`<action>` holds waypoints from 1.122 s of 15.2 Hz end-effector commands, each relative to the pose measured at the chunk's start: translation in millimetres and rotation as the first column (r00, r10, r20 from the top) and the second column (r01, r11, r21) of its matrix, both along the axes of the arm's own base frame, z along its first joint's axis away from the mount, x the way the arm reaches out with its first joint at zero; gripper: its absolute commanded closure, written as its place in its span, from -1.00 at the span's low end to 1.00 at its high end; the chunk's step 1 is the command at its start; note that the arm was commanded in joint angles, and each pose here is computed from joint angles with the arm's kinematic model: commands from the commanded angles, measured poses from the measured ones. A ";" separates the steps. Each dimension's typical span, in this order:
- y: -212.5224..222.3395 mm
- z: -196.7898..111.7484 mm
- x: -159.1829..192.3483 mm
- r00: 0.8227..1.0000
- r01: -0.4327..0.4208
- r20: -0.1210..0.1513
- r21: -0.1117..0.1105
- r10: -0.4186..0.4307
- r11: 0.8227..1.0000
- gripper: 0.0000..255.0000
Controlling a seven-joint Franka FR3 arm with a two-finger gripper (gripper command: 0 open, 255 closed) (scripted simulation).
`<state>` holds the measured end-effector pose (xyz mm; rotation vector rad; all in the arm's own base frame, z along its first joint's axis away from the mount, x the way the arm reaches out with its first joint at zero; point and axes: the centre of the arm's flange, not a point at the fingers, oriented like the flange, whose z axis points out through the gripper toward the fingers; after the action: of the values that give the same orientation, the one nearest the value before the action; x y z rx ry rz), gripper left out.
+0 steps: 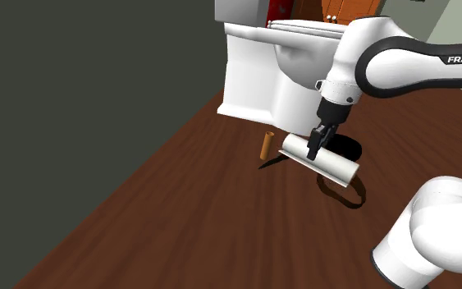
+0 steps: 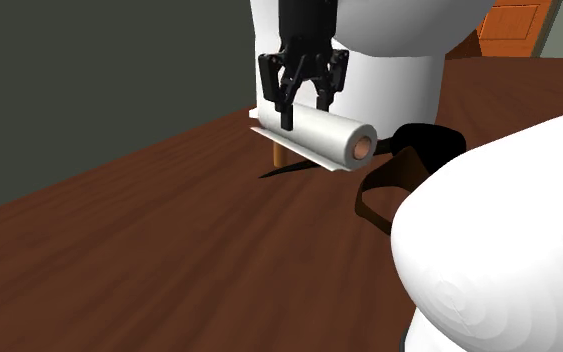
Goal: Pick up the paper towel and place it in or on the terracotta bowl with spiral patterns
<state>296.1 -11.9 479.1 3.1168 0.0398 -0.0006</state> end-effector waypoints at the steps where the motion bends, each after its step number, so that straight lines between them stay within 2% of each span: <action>1: 0.4 10.8 0.1 1.000 0.000 0.000 0.000 0.000 1.000 1.00; 4: 0.4 23.9 0.0 1.000 0.000 0.000 0.000 0.000 1.000 1.00; 17: -170.9 26.9 8.9 1.000 0.000 0.000 0.000 0.000 1.000 1.00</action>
<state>304.0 -170.4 504.8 3.1182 0.0382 -0.0007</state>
